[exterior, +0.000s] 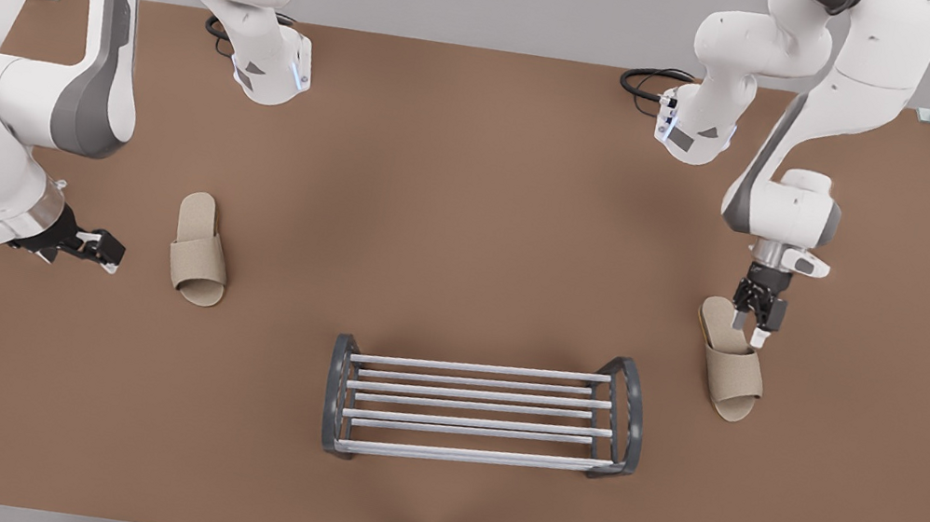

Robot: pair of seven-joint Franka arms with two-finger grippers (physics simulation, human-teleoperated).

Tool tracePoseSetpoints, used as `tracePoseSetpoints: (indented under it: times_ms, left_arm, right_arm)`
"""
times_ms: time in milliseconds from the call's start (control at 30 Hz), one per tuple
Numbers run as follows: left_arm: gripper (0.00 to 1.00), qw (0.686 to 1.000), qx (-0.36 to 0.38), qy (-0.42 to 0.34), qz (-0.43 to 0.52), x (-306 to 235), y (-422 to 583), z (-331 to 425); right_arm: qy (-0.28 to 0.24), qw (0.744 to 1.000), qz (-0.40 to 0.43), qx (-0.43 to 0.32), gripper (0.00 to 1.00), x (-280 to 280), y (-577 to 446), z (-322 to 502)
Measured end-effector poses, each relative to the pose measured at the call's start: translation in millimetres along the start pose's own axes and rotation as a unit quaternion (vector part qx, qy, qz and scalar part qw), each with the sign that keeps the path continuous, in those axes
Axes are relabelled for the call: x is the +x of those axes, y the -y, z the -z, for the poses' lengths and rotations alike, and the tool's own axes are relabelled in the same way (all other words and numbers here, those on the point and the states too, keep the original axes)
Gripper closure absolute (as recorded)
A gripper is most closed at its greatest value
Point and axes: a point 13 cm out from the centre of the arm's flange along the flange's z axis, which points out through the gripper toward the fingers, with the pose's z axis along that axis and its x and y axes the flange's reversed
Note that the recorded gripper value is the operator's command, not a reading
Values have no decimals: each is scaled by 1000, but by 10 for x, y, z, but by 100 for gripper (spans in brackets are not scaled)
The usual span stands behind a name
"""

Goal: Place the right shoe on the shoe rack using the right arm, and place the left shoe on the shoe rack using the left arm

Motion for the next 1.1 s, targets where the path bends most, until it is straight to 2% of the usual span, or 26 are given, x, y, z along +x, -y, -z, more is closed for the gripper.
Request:
tracePoseSetpoints:
  times_ms: [100, 167, 300, 367, 467, 567, 667, 700, 767, 800, 833, 933, 1000, 1100]
  left_arm:
    - [0, 999, 13, 29, -31, -7, -44, -83]
    - [0, 996, 19, 28, -88, -1, -36, -130]
    - [0, 982, 26, 30, -183, -12, -34, -230]
    - [0, 974, 30, 32, -222, -25, -4, -273]
    - [0, 966, 28, 39, -255, -105, -31, -293]
    - [0, 962, 27, 39, -268, -111, -49, -301]
    - [0, 961, 28, 39, -273, -113, -42, -332]
    - [0, 961, 28, 39, -273, -107, -39, -343]
    - [0, 962, 28, 37, -268, -96, -35, -384]
    - [0, 963, 30, 37, -265, -99, -6, -408]
    - [0, 964, 31, 38, -260, -113, 6, -423]
    - [0, 968, 34, 40, -244, -146, 57, -482]
    - [0, 972, 37, 41, -229, -170, 88, -522]
    - [0, 977, 37, 38, -206, -156, 74, -568]
  right_arm:
    - [3, 1000, 1, 0, 0, -18, -16, 52]
    - [2, 1000, 8, 0, 0, -35, -80, 28]
    - [-25, 996, 77, 33, 0, 118, -453, -420]
    - [-26, 992, 112, 52, 0, 416, -351, -700]
    - [18, 980, 187, 71, 0, 758, -218, -979]
    - [94, 949, 293, 72, 0, 970, -285, -1611]
    - [196, 874, 429, 116, 0, 768, -370, -1598]
    - [223, 837, 479, 141, 0, 755, -387, -1446]
    - [257, 740, 590, 196, 0, 702, -412, -1172]
    - [263, 687, 639, 224, 0, 685, -339, -1054]
    - [260, 648, 671, 247, 0, 708, -176, -983]
    - [235, 579, 730, 278, 0, 944, 327, -1016]
    - [227, 508, 783, 276, 0, 1096, 122, -1076]
    - [243, 403, 849, 241, 0, 1201, -716, -1262]
